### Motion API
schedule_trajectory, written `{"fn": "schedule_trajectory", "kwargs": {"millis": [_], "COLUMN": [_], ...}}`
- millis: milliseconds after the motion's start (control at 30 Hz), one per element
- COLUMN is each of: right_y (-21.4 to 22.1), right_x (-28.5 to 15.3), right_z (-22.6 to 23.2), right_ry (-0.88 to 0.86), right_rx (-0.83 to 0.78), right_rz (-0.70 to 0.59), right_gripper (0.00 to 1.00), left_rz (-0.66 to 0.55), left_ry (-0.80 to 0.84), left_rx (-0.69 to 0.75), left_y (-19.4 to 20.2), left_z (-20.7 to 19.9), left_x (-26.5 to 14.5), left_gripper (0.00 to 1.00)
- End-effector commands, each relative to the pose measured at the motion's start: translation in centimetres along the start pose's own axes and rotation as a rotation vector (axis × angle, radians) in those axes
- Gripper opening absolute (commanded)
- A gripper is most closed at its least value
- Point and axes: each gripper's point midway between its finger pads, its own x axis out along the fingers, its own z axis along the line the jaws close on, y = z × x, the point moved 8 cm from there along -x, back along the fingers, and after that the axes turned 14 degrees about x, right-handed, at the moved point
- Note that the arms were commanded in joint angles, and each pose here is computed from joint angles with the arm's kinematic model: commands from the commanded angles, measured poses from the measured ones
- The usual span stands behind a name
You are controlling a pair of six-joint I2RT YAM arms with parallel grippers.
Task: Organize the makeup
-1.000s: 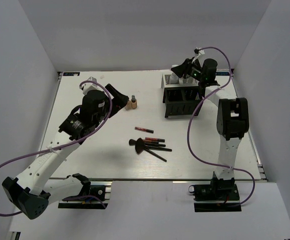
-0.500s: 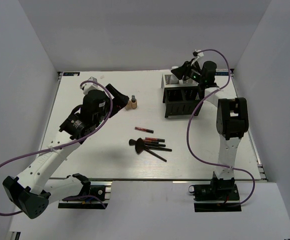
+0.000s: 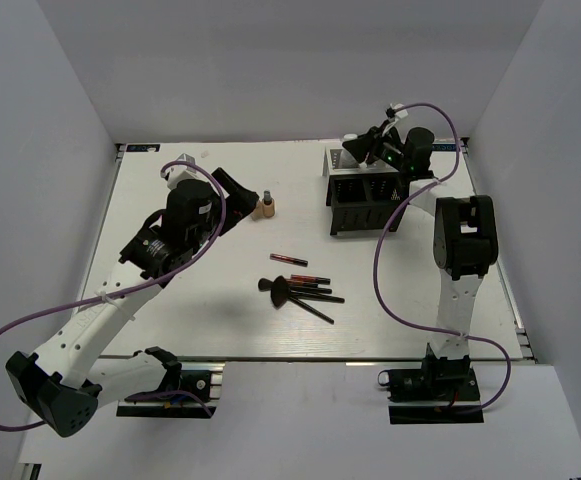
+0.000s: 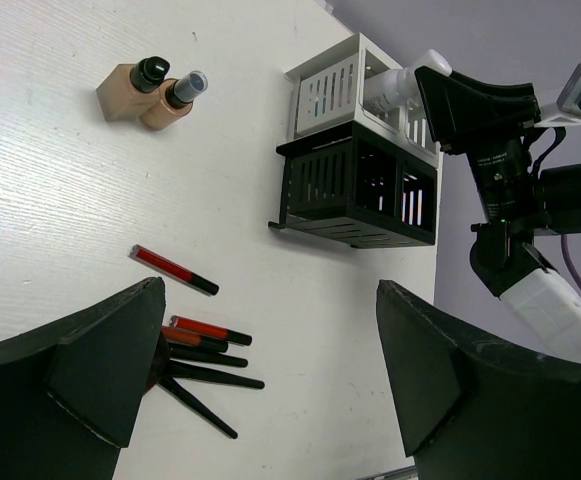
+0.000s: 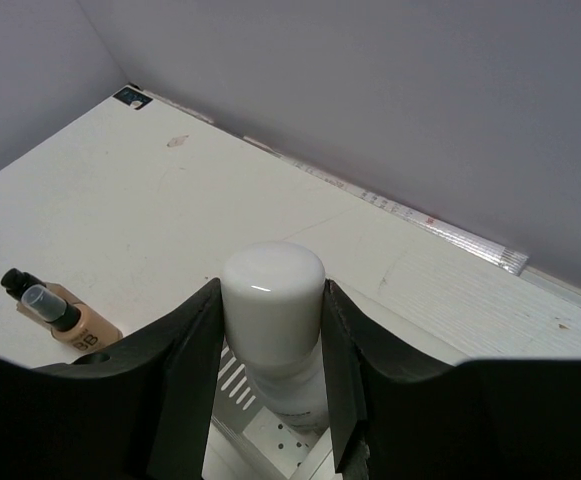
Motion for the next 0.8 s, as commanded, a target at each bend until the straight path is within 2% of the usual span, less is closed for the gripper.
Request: {"fn": "schedule_trajectory", "kwargs": {"millis": [0,167,433,767], "right_y": [-1.9,-1.5,-1.3,-1.2], "right_x": [-0.3,-1.0,-1.3,-1.5], "right_z": [1.4,1.8,2.0,1.7], "right_ry": [-0.043,-0.046,-0.052,-0.055], "right_rx": [-0.087,-0.111,-0.157,-0.209], "right_rz": [-0.059,-0.063,-0.082,-0.113], "right_gripper": [0.33,0.35,0.48,0.57], "left_rz": [0.002,0.006,0.024,0.034], "left_ry": [-0.004,-0.002,-0.006,-0.019], "left_rx": [-0.003,0.000,0.004,0.009], "left_y": [0.1,0.1,0.2,-0.2], "left_z": [0.1,0.1,-0.1,-0.4], "left_x": [-0.1,0.0,0.2,0.4], "left_gripper": [0.96,0.96,0.96,0.96]}}
